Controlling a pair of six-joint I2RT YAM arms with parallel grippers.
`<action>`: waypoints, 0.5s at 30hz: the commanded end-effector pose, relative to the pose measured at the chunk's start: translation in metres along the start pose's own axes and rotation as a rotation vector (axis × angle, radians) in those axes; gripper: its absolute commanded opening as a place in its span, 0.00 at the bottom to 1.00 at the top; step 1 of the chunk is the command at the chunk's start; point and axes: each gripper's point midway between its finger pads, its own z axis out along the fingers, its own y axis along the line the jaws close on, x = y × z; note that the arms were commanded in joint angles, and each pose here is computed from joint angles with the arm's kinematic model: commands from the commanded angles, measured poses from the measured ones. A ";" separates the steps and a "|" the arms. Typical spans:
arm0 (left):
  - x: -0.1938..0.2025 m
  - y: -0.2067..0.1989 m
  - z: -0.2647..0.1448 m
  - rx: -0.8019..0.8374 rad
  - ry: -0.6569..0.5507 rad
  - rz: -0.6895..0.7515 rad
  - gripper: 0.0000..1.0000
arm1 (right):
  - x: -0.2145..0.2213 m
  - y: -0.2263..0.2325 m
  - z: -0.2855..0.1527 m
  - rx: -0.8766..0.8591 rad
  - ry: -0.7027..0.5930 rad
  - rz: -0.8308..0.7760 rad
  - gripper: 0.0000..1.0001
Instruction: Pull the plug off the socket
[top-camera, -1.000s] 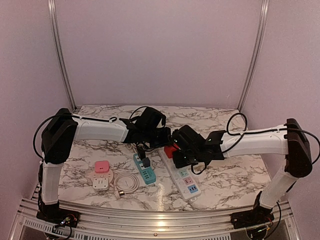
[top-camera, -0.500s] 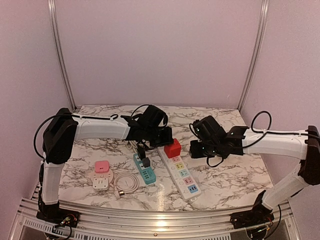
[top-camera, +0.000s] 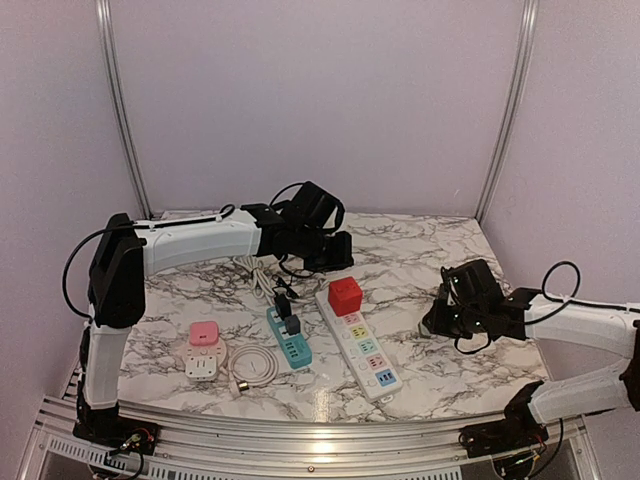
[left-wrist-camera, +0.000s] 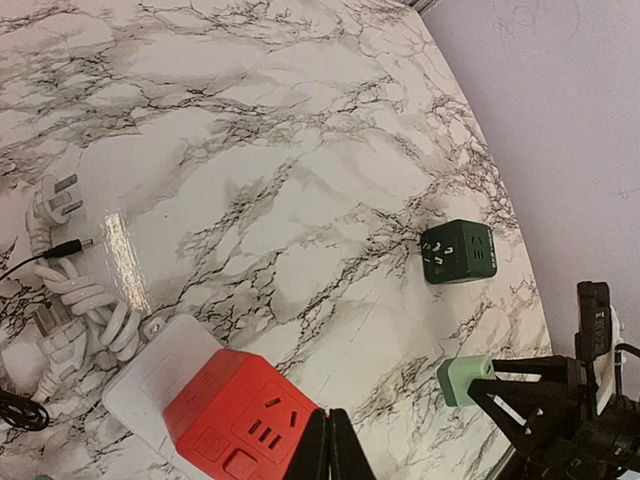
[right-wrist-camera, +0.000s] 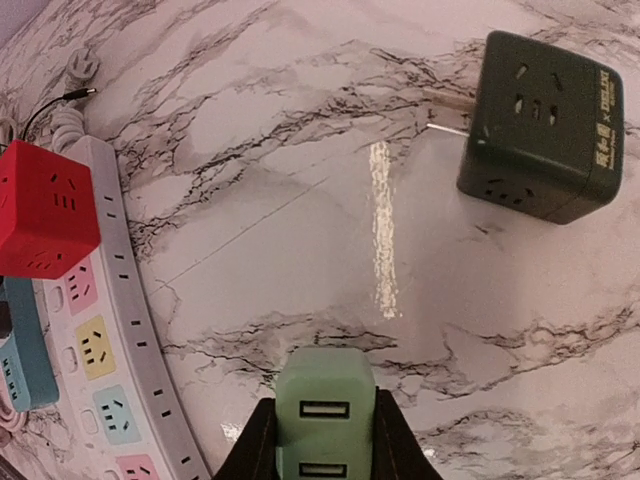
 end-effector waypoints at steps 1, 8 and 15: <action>0.002 -0.001 -0.022 -0.030 0.017 0.029 0.01 | -0.006 0.002 -0.004 -0.143 -0.027 0.120 0.04; 0.002 0.001 -0.038 -0.031 0.006 0.027 0.02 | 0.004 -0.018 -0.002 -0.279 -0.019 0.266 0.05; 0.005 0.004 -0.044 -0.032 0.005 0.023 0.02 | 0.015 -0.039 -0.001 -0.291 -0.005 0.340 0.13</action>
